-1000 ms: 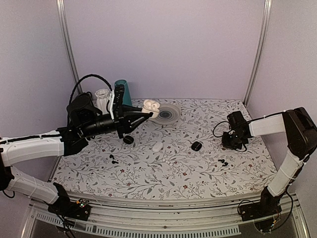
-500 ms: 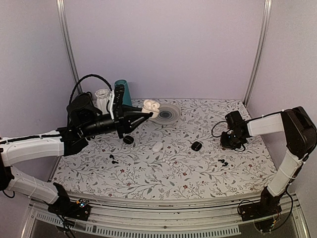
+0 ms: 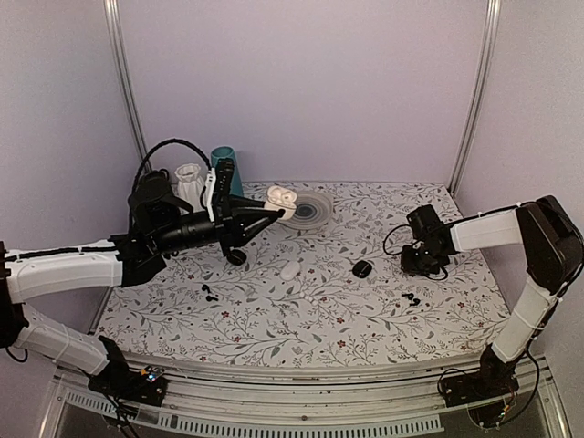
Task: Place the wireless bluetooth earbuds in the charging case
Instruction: Pick up the right earbud from the center of the board, then insert the right earbud into the right side groove of the charging case.
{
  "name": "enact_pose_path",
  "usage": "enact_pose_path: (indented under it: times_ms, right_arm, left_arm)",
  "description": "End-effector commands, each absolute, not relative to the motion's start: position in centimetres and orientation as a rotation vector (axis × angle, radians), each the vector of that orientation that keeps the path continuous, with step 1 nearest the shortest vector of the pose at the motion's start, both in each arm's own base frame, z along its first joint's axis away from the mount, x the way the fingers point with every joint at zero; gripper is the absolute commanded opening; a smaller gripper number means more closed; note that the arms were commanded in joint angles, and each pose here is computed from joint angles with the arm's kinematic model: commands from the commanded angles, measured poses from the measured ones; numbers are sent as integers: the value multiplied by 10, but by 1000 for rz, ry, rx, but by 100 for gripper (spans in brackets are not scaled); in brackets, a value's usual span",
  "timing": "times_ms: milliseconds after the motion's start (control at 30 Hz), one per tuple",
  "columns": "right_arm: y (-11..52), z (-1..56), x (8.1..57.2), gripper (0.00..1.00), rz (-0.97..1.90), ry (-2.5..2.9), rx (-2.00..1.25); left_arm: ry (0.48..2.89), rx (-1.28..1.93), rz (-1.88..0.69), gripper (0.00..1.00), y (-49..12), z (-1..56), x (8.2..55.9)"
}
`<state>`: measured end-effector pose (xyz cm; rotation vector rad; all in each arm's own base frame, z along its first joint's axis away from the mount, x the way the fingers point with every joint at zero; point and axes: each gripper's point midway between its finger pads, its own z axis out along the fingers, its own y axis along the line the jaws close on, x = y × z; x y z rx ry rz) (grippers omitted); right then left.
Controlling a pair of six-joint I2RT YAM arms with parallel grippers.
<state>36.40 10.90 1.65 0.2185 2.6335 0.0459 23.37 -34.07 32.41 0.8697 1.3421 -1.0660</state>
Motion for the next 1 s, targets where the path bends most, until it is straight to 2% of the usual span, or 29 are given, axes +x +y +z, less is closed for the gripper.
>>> enact_pose_path:
  times_ms: [0,600,967]
  right_arm:
    - [116,28,357,11,35,2633,183]
    - [141,53,346,11,83,2608,111]
    - [193,65,326,11,175,2609,21]
  left_arm:
    - [1345,864,-1070,0,-344,316,237]
    - [1374,879,-1039,0,-357,279,250]
    - [1404,879,-1038,0,-358,260,251]
